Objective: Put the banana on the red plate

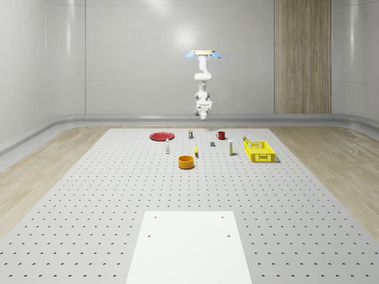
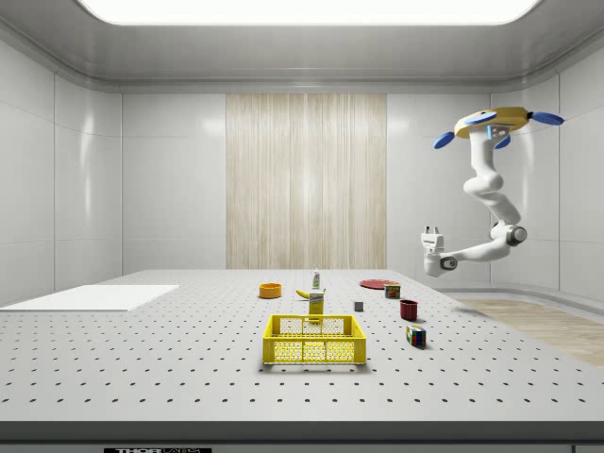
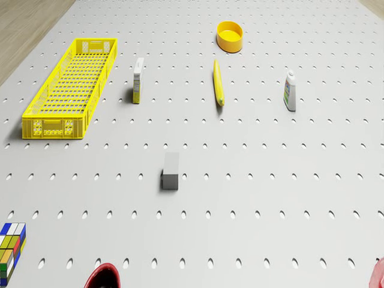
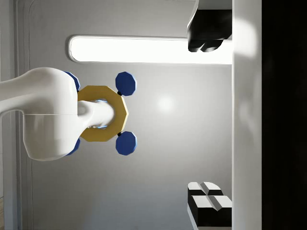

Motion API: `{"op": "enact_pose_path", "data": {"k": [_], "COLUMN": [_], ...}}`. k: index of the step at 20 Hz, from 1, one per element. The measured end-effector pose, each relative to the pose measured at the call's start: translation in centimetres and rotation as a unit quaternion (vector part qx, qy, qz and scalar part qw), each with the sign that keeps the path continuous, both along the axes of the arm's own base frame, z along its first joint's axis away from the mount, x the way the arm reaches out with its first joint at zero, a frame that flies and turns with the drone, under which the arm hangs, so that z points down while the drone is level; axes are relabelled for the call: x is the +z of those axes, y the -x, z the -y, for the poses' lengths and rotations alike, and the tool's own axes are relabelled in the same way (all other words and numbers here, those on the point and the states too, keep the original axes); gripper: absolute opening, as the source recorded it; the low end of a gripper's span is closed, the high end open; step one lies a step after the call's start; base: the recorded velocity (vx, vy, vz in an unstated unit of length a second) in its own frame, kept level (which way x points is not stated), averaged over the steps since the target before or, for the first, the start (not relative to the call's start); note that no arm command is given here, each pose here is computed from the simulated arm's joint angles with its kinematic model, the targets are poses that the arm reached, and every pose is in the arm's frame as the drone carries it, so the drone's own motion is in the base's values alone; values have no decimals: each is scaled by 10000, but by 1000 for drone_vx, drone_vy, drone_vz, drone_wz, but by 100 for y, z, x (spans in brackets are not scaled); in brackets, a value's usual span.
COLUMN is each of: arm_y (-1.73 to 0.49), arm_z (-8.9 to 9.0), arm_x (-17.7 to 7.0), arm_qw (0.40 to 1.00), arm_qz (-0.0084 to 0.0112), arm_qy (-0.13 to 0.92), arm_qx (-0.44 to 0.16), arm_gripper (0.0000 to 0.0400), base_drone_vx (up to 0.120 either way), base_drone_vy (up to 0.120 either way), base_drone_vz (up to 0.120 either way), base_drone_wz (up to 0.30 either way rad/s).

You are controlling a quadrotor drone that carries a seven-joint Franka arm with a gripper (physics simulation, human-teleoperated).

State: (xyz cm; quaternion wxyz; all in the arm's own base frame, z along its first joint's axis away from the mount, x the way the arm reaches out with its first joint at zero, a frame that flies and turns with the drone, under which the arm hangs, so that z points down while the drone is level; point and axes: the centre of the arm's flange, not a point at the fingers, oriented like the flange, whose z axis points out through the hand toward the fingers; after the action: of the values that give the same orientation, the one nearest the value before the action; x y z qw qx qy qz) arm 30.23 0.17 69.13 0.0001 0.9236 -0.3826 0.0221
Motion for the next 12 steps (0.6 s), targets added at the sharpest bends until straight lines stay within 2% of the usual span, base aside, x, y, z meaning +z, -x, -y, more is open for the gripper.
{"op": "enact_pose_path", "data": {"k": [12], "arm_y": [9], "arm_z": [-112], "arm_x": [-9], "arm_qw": [9984], "arm_qz": [45], "arm_qy": [564], "arm_qx": [-14], "arm_gripper": [400], "base_drone_vx": [120], "base_drone_vy": [-120], "base_drone_vz": [0], "base_drone_wz": [0]}}
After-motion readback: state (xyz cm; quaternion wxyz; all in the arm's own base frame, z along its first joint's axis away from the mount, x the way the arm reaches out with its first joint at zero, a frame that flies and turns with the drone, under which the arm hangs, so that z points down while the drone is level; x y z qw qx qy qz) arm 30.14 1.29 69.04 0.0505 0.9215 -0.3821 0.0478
